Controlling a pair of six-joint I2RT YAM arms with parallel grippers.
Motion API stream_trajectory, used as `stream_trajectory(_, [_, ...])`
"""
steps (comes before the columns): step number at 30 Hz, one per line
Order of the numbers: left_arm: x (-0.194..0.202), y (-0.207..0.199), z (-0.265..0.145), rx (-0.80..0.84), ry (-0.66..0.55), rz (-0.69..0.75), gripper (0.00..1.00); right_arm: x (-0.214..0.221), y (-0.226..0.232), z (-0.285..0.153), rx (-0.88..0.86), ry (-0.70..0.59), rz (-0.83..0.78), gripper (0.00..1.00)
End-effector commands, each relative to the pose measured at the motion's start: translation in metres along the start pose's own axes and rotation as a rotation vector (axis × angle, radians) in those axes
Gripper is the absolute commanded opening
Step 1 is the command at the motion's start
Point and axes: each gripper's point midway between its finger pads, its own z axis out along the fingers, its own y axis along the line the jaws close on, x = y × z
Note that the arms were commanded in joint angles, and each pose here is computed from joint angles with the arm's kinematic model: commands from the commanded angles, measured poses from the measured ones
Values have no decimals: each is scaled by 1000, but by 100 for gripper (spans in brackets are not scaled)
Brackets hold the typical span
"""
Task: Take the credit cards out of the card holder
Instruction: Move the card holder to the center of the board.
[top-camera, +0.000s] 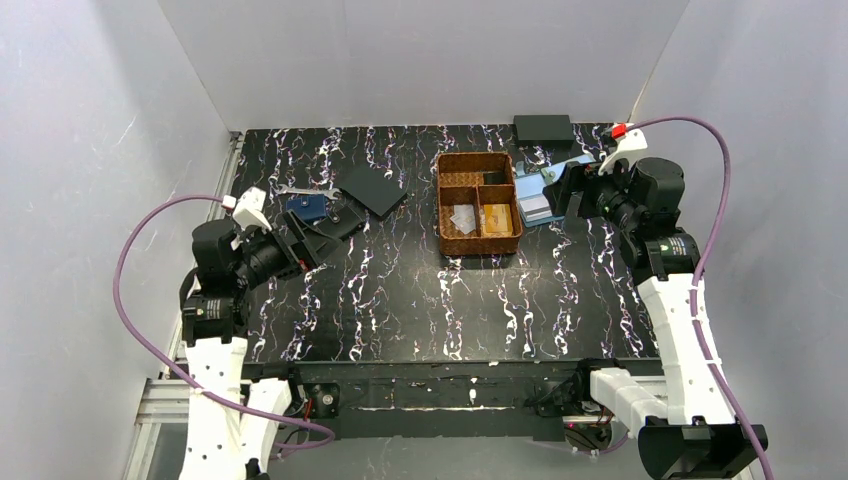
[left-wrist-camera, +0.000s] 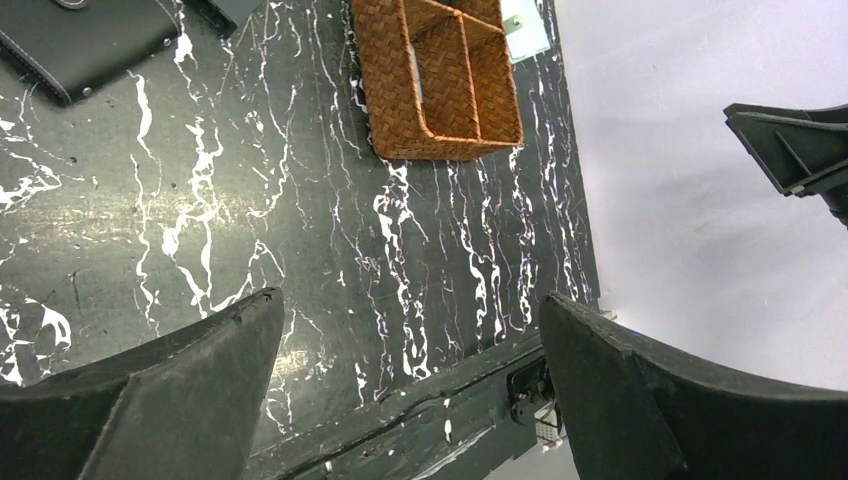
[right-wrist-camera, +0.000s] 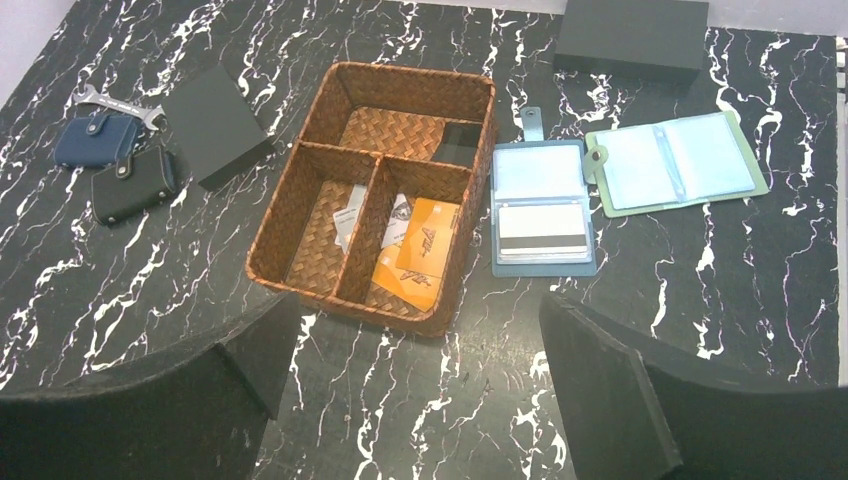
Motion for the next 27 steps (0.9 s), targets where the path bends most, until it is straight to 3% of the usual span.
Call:
stream_trajectory(1, [6,-4,-2,33,17,3,98,-27,7,-11,-22,-69,-25,98])
stream_trajectory(12, [22,5,13,81,68,-50,98,-14,9,-5,-52,-48,-44,98])
stream_trajectory(18, [25,41,38,-30,146,-75,98,50,34,7,-338,82,-297,98])
stream_trajectory(22, [23,66,60,-169,218,-12,98,89,41,19,-466,166,-309,98])
stream_trajectory(27, [23,80,92,-299,352,170,98,112,45,29,-544,198,-302,98])
